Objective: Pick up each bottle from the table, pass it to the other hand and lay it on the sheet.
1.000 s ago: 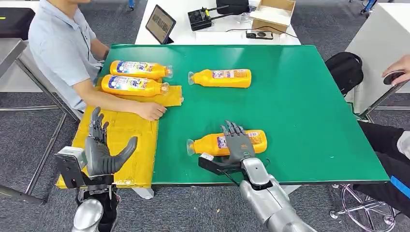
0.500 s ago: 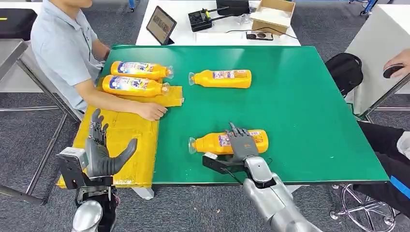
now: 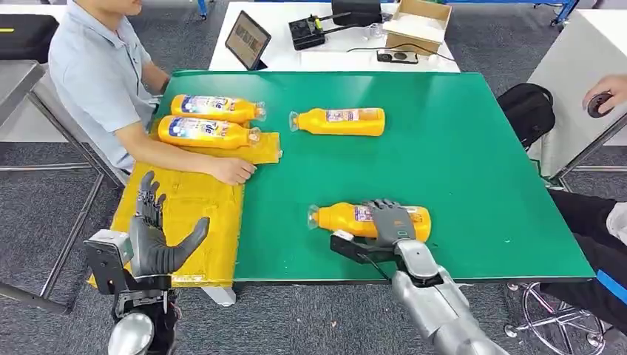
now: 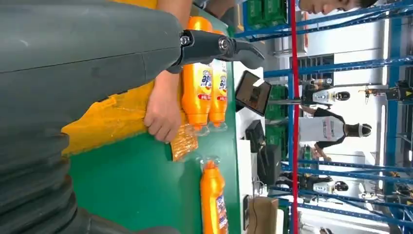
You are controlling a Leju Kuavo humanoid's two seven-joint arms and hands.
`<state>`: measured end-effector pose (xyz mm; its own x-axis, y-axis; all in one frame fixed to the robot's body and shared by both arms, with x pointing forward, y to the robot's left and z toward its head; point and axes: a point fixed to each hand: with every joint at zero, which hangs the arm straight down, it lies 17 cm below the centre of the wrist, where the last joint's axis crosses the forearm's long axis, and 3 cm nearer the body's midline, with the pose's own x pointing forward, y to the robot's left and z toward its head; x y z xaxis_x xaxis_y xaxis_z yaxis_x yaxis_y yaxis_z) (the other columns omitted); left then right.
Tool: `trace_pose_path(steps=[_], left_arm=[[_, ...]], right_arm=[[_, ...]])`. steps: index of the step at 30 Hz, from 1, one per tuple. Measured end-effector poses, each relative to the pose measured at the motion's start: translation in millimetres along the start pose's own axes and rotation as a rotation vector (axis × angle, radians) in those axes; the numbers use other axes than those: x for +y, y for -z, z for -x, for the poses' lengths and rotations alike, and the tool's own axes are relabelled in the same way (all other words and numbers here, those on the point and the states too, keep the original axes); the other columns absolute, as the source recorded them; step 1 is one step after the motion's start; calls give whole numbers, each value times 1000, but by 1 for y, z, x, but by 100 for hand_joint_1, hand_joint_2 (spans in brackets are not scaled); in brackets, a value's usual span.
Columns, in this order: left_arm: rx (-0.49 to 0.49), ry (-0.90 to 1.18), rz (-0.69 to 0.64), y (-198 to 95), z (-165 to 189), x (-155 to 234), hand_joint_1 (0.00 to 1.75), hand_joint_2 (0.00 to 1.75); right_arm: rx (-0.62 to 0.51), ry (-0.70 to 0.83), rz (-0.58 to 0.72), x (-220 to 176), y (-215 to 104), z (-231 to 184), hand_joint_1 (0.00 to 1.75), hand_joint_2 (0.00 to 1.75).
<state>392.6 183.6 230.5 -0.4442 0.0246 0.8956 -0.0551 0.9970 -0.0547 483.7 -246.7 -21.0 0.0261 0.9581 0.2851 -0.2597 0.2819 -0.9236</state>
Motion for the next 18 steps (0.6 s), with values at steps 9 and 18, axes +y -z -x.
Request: trace_pose_path(steps=[9,18], left_arm=[[3,-54,-39,-1,2,8,0,175],[103,-119,-26,-17,27,-2,0,175]], right_arm=[[-201,425,96,-23,-24,-25,175,175],[-279,660,229,-50,-51,-43,175,175]])
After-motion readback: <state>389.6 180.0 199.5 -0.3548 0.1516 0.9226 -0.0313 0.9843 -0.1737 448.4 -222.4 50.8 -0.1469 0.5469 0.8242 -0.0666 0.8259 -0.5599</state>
